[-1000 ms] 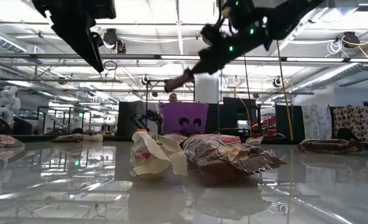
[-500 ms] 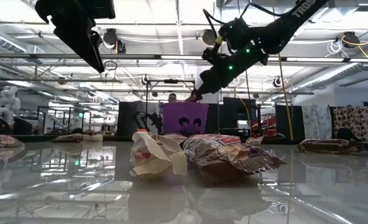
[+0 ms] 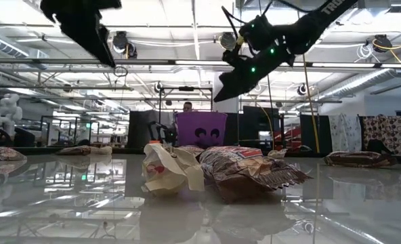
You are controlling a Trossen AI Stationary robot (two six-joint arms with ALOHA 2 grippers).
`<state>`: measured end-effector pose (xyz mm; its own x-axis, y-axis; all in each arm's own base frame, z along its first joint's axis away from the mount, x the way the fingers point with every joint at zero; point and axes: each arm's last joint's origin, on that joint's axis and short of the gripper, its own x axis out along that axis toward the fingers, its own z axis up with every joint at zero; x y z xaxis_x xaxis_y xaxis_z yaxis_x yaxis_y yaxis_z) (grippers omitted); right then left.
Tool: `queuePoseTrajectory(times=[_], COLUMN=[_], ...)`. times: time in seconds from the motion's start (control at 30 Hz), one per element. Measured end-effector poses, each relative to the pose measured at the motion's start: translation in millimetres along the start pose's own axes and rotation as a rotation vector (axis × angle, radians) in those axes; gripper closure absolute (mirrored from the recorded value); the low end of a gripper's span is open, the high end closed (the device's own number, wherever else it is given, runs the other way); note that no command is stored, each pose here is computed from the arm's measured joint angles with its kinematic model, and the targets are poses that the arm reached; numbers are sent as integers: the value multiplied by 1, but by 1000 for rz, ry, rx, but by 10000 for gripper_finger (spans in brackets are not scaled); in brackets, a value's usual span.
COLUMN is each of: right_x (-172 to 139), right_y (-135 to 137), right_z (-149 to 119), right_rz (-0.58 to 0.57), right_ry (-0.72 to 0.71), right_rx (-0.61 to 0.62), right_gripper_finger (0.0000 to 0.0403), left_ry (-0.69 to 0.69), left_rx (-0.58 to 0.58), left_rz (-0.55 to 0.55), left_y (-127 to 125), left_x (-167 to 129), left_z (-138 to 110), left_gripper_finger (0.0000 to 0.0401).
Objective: Sort candy by brand, put in halloween buckets
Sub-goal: Put the brown chocolate into the purple bucket
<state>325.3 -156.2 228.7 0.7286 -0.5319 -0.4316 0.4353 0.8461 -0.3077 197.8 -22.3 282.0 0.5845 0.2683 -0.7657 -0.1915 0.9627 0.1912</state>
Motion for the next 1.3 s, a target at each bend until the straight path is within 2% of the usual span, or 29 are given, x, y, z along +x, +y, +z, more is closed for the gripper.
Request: queuePoseTrajectory(times=[0.17, 0.27, 0.4, 0.53, 0.67, 0.77, 0.93, 1.03, 1.3], right_x=[-20, -34, -51, -62, -60, -53, -33, -21, 8], right_y=[7, 21, 48, 75, 102, 119, 133, 135, 138], right_z=[25, 38, 40, 31, 17, 12, -2, -12, -36], right_rz=[86, 263, 506, 633, 689, 706, 662, 654, 631], right_ry=[51, 85, 182, 284, 302, 244, 254, 291, 356], right_rx=[2, -3, -39, -90, -157, -207, -223, -208, -179], right_gripper_finger=[270, 266, 266, 266, 266, 266, 258, 236, 146], left_ry=[-149, -251, -347, -378, -433, -474, -483, -495, -496], left_rx=[-24, -36, -8, -14, -27, -28, -31, -35, -34], left_rz=[84, 94, 114, 138, 138, 134, 132, 130, 118], left_y=[3, 2, 2, 3, 2, 0, -1, -1, -1], left_x=[-29, -39, -41, -34, -26, -20, -19, -19, -19], left_z=[-4, -6, -13, -26, -35, -38, -39, -38, -37], left_gripper_finger=[198, 199, 199, 199, 199, 199, 199, 199, 199])
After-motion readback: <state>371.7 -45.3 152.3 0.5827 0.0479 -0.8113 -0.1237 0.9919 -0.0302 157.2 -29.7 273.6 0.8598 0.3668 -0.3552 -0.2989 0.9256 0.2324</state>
